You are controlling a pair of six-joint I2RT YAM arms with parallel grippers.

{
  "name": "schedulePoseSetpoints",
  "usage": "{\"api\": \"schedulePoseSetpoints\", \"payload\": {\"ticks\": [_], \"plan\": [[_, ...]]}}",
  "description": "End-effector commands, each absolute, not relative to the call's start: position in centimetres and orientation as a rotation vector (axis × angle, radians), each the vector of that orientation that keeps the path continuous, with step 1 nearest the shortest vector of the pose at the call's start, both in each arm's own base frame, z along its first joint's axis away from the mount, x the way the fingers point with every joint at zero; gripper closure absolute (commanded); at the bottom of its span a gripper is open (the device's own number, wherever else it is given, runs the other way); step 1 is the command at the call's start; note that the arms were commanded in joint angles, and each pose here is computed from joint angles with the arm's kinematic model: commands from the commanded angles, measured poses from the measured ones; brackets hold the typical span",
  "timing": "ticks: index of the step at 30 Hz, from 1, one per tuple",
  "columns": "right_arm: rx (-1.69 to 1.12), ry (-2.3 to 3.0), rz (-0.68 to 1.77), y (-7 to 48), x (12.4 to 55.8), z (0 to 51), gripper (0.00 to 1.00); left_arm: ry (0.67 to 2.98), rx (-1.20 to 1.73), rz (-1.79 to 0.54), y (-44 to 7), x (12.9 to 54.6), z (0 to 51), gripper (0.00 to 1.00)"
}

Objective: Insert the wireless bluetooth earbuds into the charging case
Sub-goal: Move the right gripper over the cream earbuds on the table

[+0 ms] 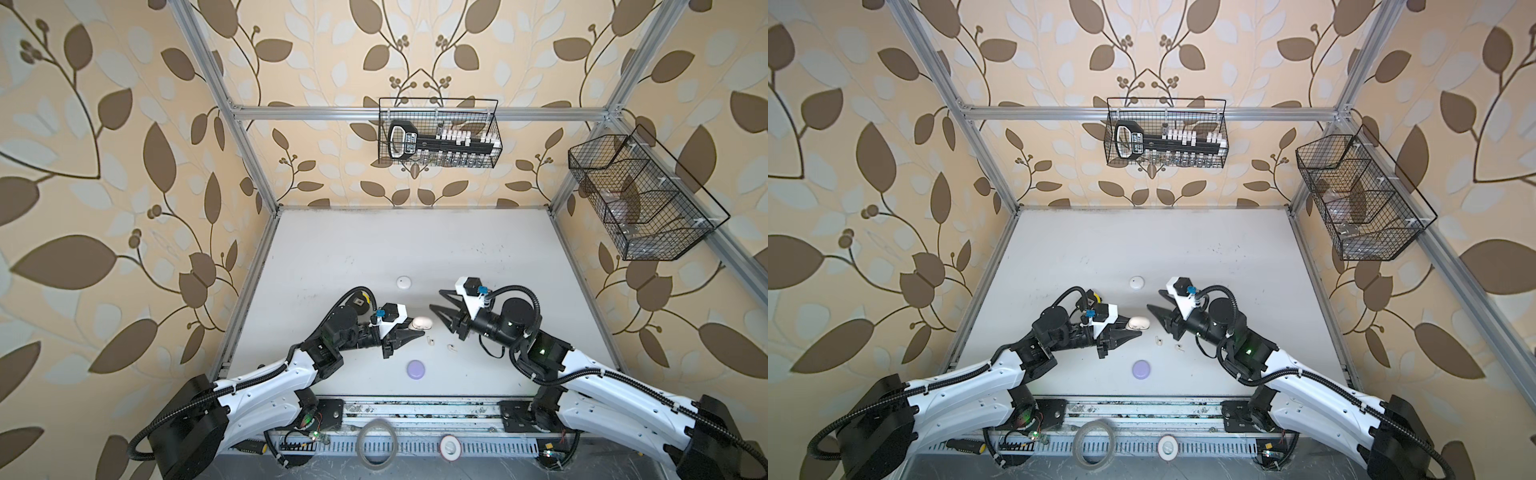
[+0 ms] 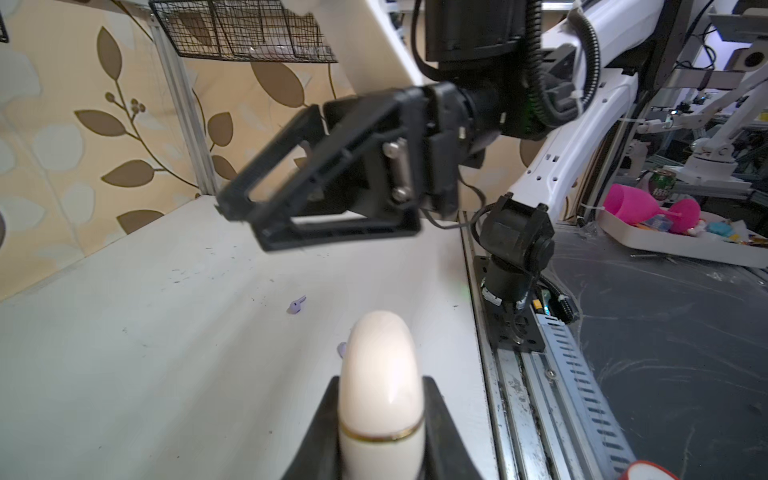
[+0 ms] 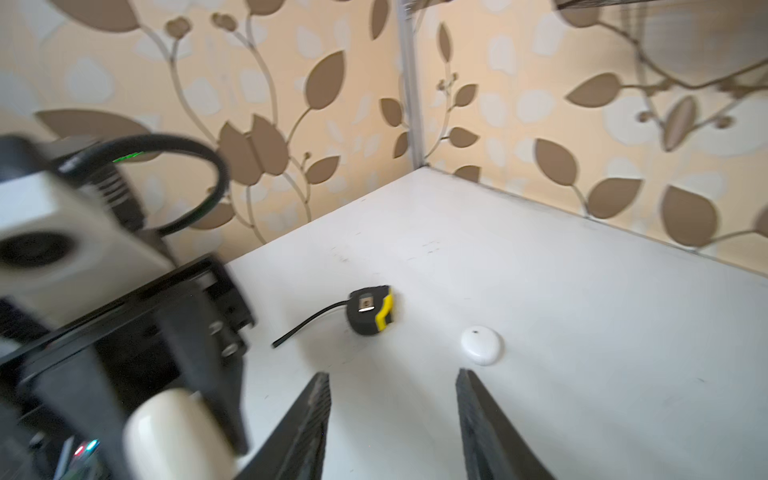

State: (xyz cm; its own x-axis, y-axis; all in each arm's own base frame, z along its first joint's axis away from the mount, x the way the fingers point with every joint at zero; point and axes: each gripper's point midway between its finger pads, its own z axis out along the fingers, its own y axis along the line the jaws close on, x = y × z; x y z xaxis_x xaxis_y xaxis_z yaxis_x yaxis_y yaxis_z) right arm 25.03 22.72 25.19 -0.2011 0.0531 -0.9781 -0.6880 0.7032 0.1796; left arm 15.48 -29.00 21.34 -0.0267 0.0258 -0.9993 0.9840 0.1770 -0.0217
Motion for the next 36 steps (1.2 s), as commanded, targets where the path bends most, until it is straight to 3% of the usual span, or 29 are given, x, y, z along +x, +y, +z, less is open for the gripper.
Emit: {"api": "schedulePoseSetpoints", "payload": {"ticks": [1, 6, 8, 10, 14, 18, 25, 29, 36], "plan": [[-0.324, 1.691, 0.792, 20.2, 26.2, 26.0, 0.54, 1.264, 0.995, -1.112, -28.3, 16.3, 22.9, 1.00], [0.057, 1.946, 0.669, 14.4, 28.7, 24.1, 0.49, 1.313, 0.764, -1.109, -25.6, 20.2, 22.6, 1.00], [0.010, 2.104, 0.655, 14.9, 28.2, 22.3, 0.57, 1.326, 0.757, -1.095, -25.6, 20.7, 22.2, 1.00], [-0.112, 2.204, 0.665, 16.7, 26.9, 20.4, 0.57, 1.332, 0.759, -1.072, -25.5, 20.9, 22.0, 1.00], [-0.332, 2.343, 0.458, 19.0, 24.2, 15.5, 0.47, 1.338, 0.762, -1.026, -25.2, 21.1, 22.1, 1.00], [-0.471, 2.462, 0.382, 20.5, 21.9, 11.4, 0.46, 1.334, 0.728, -0.974, -24.2, 21.1, 22.5, 1.00], [-0.516, 2.564, 0.354, 19.8, 20.5, 7.6, 0.43, 1.434, 0.485, -1.055, -22.7, 22.2, 26.3, 1.00], [-0.529, 2.642, 0.414, 20.0, 19.7, 5.3, 0.44, 1.588, 0.178, -1.130, -20.7, 23.5, 28.3, 1.00], [-0.464, 2.694, 0.419, 19.3, 18.6, 3.8, 0.40, 1.605, 0.226, -1.261, -22.5, 21.5, 30.9, 1.00]]}}
